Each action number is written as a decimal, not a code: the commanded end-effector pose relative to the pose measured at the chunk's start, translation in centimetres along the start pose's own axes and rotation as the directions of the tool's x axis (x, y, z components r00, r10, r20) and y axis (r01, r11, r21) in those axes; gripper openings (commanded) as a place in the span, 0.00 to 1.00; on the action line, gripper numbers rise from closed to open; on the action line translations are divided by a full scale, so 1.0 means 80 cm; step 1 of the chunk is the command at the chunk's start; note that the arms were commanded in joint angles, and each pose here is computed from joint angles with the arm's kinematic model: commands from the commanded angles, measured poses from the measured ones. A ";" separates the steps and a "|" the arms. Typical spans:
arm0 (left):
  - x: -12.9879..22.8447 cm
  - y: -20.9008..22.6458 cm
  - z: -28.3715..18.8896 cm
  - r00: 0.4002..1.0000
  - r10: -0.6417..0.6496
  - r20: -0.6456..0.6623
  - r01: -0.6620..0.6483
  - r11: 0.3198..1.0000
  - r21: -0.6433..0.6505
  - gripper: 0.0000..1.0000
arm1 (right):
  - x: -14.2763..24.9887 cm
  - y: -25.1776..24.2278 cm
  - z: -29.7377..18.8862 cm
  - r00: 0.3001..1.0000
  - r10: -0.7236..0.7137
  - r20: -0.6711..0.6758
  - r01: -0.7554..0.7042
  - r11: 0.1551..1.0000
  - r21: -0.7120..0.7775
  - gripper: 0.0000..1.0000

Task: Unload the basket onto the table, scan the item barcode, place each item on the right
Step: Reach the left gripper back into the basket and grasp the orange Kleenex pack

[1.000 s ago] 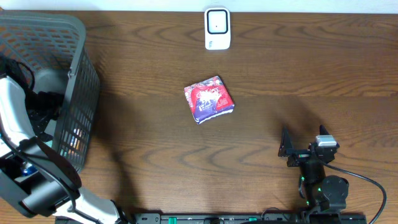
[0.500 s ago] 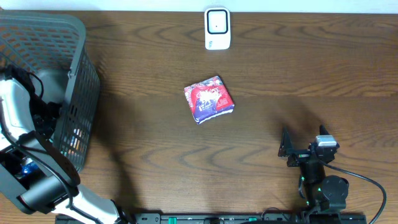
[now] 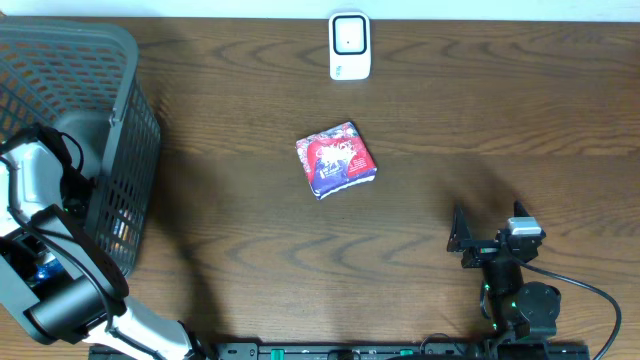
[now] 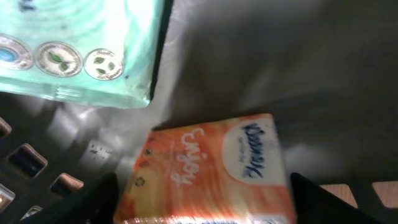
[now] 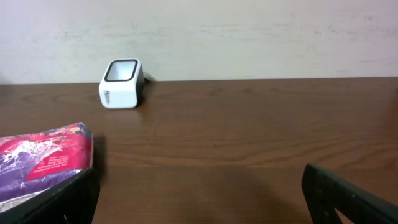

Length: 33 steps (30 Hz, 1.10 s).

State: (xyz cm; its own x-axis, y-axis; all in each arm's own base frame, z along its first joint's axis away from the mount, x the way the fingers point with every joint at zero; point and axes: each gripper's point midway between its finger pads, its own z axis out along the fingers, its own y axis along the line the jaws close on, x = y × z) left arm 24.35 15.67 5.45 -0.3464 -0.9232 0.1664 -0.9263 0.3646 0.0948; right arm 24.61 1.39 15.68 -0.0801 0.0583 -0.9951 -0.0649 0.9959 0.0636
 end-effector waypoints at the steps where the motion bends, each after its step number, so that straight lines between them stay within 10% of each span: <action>1: 0.005 -0.004 0.008 1.000 0.000 -0.026 0.000 1.000 0.015 0.75 | 0.002 0.000 0.000 1.000 0.013 -0.004 -0.013 1.000 0.004 0.99; 8: 0.001 -0.007 0.008 1.000 -0.001 -0.013 0.001 1.000 0.028 0.08 | 0.002 0.000 0.000 1.000 0.013 -0.004 -0.013 1.000 0.004 0.99; 20: -0.016 -0.053 -0.070 1.000 0.019 0.024 -0.025 0.953 0.302 0.07 | 0.002 0.000 0.000 1.000 0.013 -0.004 -0.013 1.000 0.004 0.99; 33: 0.010 -0.039 -0.332 0.829 -0.081 0.553 -0.298 0.773 0.559 0.07 | 0.002 0.000 0.000 1.000 0.013 -0.004 -0.013 1.000 0.004 0.99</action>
State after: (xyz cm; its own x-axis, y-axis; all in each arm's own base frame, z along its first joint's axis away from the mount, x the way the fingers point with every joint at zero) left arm 32.01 18.10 26.16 -0.3194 -0.9011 -0.2932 -0.7724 0.4268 -0.4704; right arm 24.61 1.38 15.69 -0.0797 0.0583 -0.9951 -0.0646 0.9959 0.0636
